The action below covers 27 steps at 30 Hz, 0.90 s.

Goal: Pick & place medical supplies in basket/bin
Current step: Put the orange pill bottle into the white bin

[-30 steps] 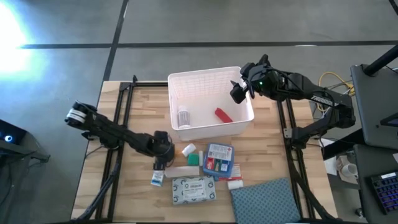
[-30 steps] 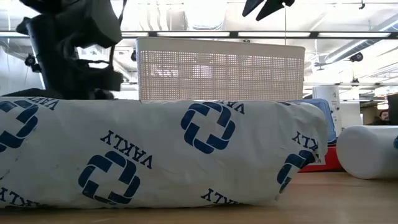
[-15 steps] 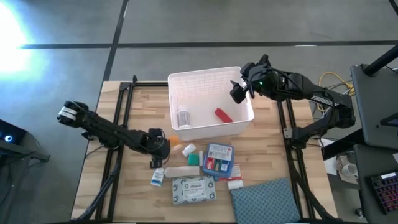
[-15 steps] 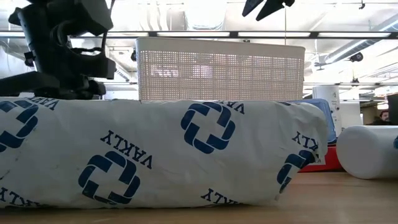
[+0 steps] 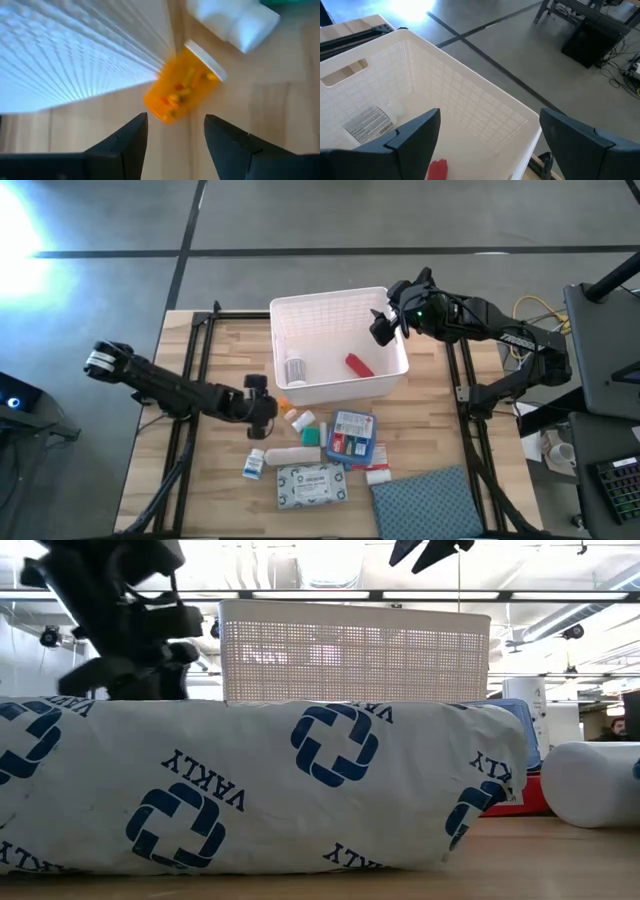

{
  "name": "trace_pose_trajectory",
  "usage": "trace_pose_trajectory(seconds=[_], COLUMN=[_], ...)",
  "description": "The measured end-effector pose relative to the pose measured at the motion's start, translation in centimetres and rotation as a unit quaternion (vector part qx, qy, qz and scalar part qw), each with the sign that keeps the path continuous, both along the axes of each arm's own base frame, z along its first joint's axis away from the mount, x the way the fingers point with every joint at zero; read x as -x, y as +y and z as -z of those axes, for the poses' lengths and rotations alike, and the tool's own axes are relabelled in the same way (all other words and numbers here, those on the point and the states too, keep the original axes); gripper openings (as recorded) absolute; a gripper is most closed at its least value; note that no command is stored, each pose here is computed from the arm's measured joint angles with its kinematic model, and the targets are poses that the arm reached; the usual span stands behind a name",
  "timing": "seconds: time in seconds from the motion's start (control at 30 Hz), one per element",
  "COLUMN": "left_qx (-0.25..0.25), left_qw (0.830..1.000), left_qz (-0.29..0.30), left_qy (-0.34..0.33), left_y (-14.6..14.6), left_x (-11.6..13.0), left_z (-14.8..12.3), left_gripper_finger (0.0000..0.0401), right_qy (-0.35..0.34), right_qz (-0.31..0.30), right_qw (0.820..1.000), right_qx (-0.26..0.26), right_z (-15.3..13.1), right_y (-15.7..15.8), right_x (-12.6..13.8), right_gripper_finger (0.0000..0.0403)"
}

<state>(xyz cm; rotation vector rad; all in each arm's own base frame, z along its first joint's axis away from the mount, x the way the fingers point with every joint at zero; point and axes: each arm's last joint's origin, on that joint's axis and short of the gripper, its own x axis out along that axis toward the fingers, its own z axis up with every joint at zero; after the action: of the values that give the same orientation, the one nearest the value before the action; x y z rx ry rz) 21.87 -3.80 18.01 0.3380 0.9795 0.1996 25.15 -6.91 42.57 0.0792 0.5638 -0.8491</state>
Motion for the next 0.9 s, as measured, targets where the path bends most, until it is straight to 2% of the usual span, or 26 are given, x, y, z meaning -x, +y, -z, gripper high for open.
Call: trace_pose_trajectory(seconds=[0.13, 0.23, 0.33, 0.43, 0.5, 0.6, 0.7, 0.9], left_qx=[-0.017, 0.006, 0.038, 0.019, 0.013, 0.033, 0.047, 0.044], left_qw=[1.000, 1.000, 0.997, 0.995, 0.994, 0.992, 0.990, 0.990], left_qz=[0.014, 0.024, 0.060, 0.090, 0.105, 0.119, 0.130, 0.134], left_qy=[-0.018, -0.002, 0.008, 0.021, 0.025, 0.018, 0.005, -0.020], left_y=[1.2, 2.3, 3.2, 4.0, 4.6, 5.2, 5.3, 5.2], left_x=[-0.7, -0.9, -1.0, -1.0, -0.9, -0.7, -0.4, 0.0], left_z=[-0.2, 0.1, 0.2, 0.2, 0.3, 1.0, 1.7, 2.9], left_gripper_finger=[0.0190, 0.0207, 0.0222, 0.0233, 0.0236, 0.0236, 0.0237, 0.0237], right_qy=[0.002, 0.004, 0.008, 0.011, 0.017, 0.024, 0.025, 0.025], right_qz=[-0.001, -0.002, -0.002, -0.001, -0.001, -0.001, -0.001, -0.001], right_qw=[1.000, 1.000, 1.000, 1.000, 1.000, 1.000, 1.000, 1.000], right_qx=[0.001, 0.002, 0.001, -0.001, -0.002, -0.003, -0.004, -0.004], right_z=[0.0, 0.0, 0.1, 0.1, 0.2, 0.3, 0.3, 0.3], right_y=[0.0, 0.0, 0.0, 0.0, 0.0, 0.0, 0.0, 0.0], right_x=[0.0, 0.0, 0.1, 0.1, 0.2, 0.3, 0.3, 0.3], right_gripper_finger=[0.0329, 0.0329, 0.0329, 0.0329, 0.0329, 0.0329, 0.0329, 0.0329])
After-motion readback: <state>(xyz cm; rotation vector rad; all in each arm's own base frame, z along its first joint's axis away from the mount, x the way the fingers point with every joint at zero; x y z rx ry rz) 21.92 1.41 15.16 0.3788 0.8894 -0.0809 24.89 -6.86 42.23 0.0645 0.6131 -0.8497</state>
